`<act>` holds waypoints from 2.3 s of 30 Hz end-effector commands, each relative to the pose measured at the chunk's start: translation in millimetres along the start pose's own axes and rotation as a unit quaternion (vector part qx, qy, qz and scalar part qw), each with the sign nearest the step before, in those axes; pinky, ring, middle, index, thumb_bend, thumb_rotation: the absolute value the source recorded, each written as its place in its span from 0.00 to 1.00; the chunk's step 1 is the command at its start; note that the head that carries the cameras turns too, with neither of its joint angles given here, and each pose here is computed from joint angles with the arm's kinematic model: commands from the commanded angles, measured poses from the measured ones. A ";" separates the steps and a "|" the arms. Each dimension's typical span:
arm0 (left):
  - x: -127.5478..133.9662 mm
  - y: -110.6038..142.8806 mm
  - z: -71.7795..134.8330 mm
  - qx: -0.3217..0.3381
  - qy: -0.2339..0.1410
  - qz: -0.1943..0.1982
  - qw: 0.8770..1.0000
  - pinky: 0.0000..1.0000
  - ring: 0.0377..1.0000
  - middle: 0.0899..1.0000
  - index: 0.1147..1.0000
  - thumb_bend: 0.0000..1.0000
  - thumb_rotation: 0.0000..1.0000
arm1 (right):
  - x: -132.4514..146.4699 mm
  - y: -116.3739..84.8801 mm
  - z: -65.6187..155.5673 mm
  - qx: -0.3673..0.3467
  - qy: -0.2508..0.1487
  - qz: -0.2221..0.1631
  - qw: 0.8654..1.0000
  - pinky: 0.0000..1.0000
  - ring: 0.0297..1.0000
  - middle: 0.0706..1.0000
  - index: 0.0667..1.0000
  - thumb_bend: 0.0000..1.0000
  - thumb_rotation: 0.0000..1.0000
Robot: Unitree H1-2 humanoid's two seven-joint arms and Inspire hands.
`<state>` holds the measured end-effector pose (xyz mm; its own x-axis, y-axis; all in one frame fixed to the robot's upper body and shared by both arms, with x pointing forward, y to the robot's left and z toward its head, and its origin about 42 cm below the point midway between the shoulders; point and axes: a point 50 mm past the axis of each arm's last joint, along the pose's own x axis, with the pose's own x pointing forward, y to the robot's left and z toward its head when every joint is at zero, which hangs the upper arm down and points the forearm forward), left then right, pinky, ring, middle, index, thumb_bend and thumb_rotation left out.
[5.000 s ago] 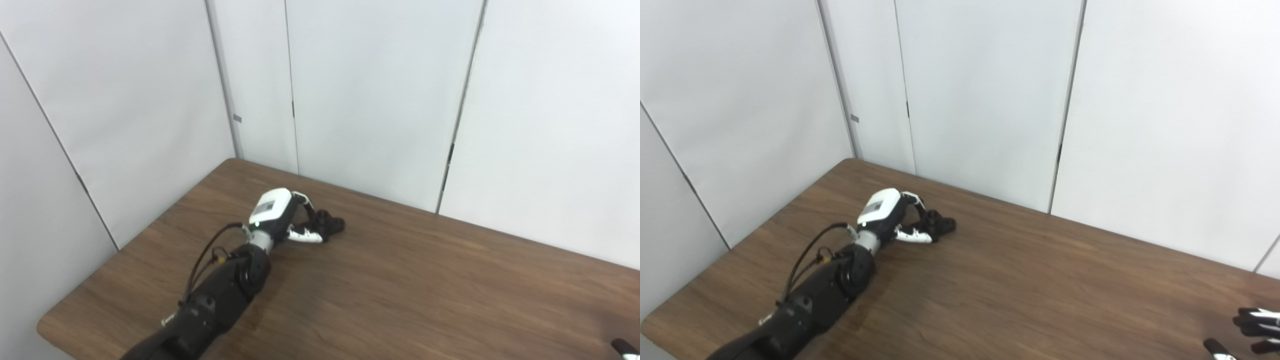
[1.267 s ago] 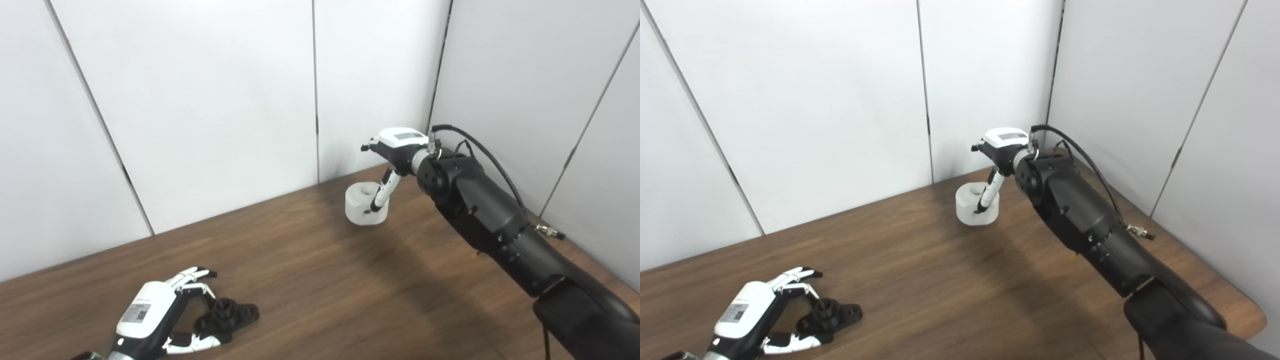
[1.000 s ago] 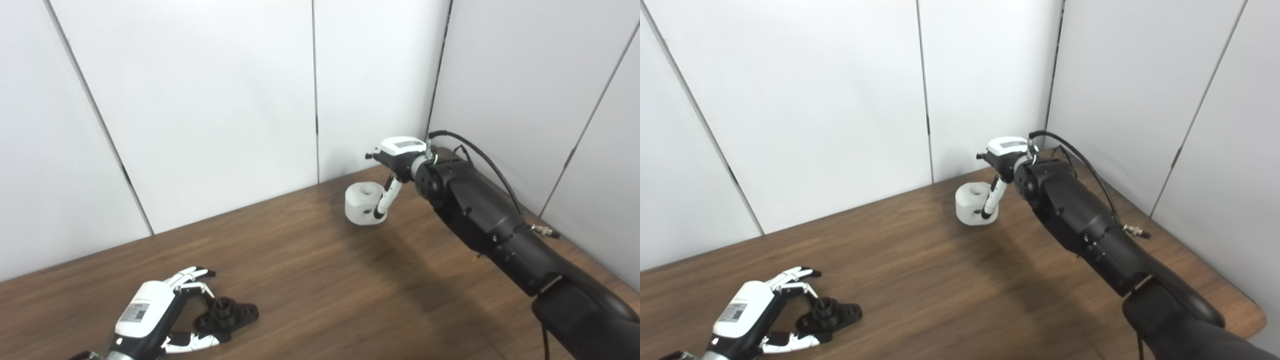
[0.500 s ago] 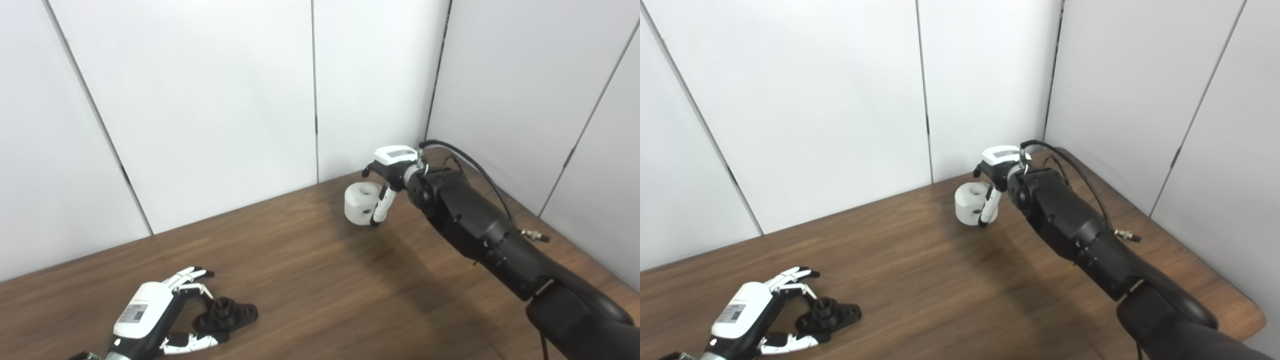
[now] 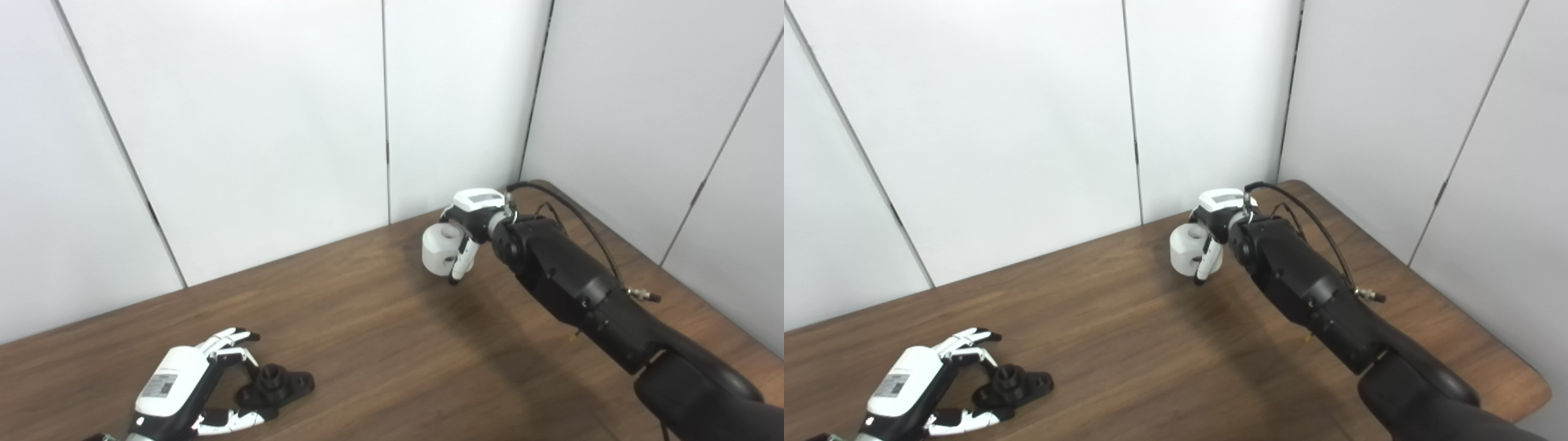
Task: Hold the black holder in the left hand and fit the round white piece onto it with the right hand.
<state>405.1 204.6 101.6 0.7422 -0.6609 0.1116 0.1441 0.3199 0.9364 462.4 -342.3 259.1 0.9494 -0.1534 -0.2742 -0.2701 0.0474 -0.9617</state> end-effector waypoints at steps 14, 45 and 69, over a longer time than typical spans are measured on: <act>-70.8 -45.5 -26.3 0.026 0.076 -0.142 0.987 0.70 0.87 0.81 0.42 0.52 0.08 | -0.7 -23.7 -1.4 0.009 -0.027 -0.108 0.994 0.78 0.83 0.75 0.46 0.54 0.14; -49.8 -43.1 2.1 0.010 0.068 -0.133 0.989 0.70 0.86 0.80 0.41 0.52 0.08 | -50.7 -58.3 32.7 0.012 -0.184 -0.087 0.979 0.82 0.80 0.69 0.45 0.52 0.13; -18.4 -44.6 31.0 0.006 0.079 -0.138 0.987 0.71 0.87 0.80 0.41 0.52 0.07 | -84.1 -68.9 132.8 0.002 -0.341 -0.105 0.934 0.71 0.80 0.71 0.44 0.53 0.14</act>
<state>389.3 178.4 115.5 0.7856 -0.6135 0.0801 0.1525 0.3176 0.9359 421.0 -212.9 302.3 0.8830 0.4470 -0.1431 -0.2116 0.1069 -0.9715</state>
